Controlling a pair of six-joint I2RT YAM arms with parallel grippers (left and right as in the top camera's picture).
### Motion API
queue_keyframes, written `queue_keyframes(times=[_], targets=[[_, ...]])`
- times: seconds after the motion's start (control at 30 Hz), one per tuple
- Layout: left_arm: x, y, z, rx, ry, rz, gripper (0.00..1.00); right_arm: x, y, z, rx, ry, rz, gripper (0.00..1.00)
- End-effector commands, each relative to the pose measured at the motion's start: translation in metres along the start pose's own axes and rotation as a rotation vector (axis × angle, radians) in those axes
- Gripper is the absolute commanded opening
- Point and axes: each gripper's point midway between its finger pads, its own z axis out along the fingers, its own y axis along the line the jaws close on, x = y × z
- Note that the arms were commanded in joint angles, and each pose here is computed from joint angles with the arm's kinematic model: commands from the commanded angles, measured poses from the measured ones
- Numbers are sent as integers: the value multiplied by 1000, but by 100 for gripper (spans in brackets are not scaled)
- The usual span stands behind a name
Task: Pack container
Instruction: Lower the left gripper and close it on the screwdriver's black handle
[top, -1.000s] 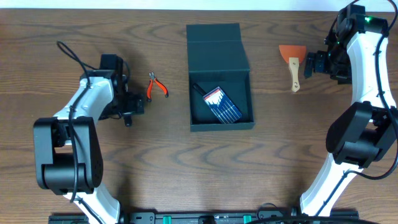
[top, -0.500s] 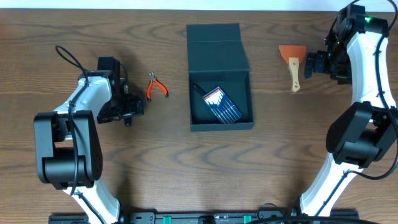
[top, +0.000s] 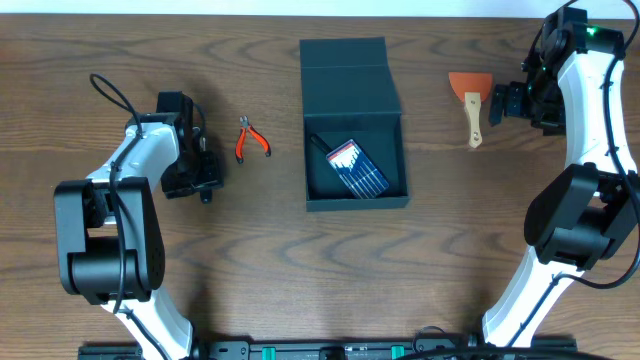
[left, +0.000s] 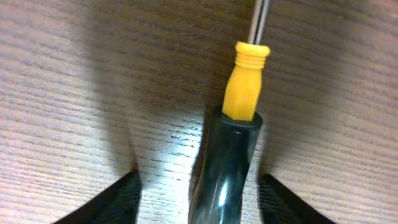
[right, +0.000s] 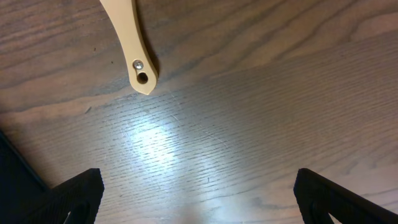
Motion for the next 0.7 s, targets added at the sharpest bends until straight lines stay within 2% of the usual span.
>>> queue_keyframes(times=[0.0,0.3,0.67], targets=[[2,-8,7,47,33,-3,54,1,-2,1,4,5,-2,99],[4,-14,6,80,43,-1,47,1,-2,1,4,5,-2,99],[7,-25,7,73,45,40,46,1,-2,1,3,5,-2,99]])
